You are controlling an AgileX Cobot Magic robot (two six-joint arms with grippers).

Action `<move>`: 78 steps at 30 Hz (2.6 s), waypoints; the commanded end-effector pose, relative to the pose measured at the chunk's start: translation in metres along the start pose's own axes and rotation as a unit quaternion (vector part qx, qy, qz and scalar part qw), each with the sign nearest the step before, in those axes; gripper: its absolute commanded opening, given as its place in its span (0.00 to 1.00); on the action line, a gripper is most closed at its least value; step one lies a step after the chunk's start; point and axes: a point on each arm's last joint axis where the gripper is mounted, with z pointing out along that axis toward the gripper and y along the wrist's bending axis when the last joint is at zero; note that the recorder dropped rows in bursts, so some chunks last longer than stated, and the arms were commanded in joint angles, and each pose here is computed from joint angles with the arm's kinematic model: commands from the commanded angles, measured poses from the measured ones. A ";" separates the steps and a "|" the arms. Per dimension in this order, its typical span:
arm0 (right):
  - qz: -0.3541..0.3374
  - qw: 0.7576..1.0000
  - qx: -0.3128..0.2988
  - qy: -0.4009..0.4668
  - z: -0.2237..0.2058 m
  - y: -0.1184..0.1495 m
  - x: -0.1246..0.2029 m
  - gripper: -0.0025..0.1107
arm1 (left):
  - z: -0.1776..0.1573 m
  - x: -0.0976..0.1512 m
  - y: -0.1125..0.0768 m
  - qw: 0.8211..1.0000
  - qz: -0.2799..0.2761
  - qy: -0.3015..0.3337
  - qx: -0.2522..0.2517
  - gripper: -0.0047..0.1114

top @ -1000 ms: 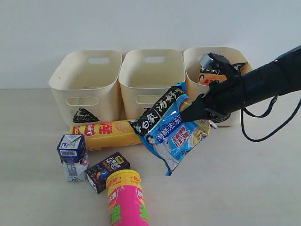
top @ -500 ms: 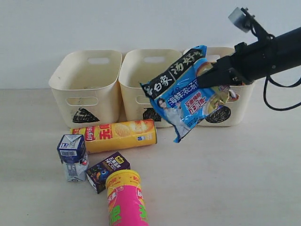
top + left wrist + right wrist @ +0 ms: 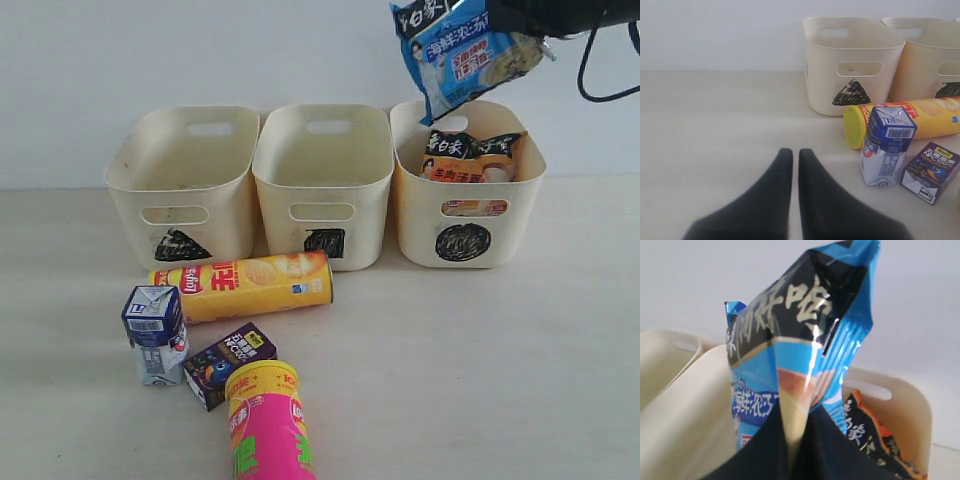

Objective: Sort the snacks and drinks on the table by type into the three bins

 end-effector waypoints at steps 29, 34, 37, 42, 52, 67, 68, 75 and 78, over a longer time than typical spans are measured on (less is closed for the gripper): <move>0.060 0.997 0.042 0.035 0.090 -0.052 0.057 0.68 | -0.001 -0.002 0.000 1.000 -0.006 -0.005 -0.001 0.08; 0.052 0.998 0.031 0.032 0.083 -0.047 0.048 0.67 | -0.001 -0.002 0.000 1.000 -0.006 -0.005 -0.001 0.08; 0.032 0.999 0.024 0.031 0.074 -0.042 0.038 0.66 | -0.001 -0.002 0.000 1.000 -0.006 -0.005 -0.001 0.08; -0.017 0.998 0.024 0.064 0.056 -0.034 0.026 0.37 | -0.001 -0.002 0.000 1.000 -0.006 -0.005 -0.001 0.08; -0.052 0.972 0.120 0.194 0.019 -0.039 0.023 0.02 | -0.001 -0.002 0.000 1.000 -0.006 -0.005 -0.001 0.08; -0.021 0.928 0.186 0.322 -0.034 -0.031 0.020 0.02 | -0.001 -0.002 0.000 1.000 -0.006 -0.005 -0.001 0.08; -0.017 0.929 0.188 0.317 -0.038 -0.028 0.020 0.02 | -0.001 -0.002 0.000 1.000 -0.006 -0.005 -0.001 0.08; -0.021 0.944 0.197 0.265 -0.076 -0.010 0.026 0.02 | -0.001 -0.002 0.000 1.000 -0.006 -0.005 -0.001 0.08; -0.025 0.948 0.200 0.246 -0.095 -0.001 0.029 0.02 | -0.001 -0.002 0.000 1.000 -0.006 -0.005 -0.001 0.08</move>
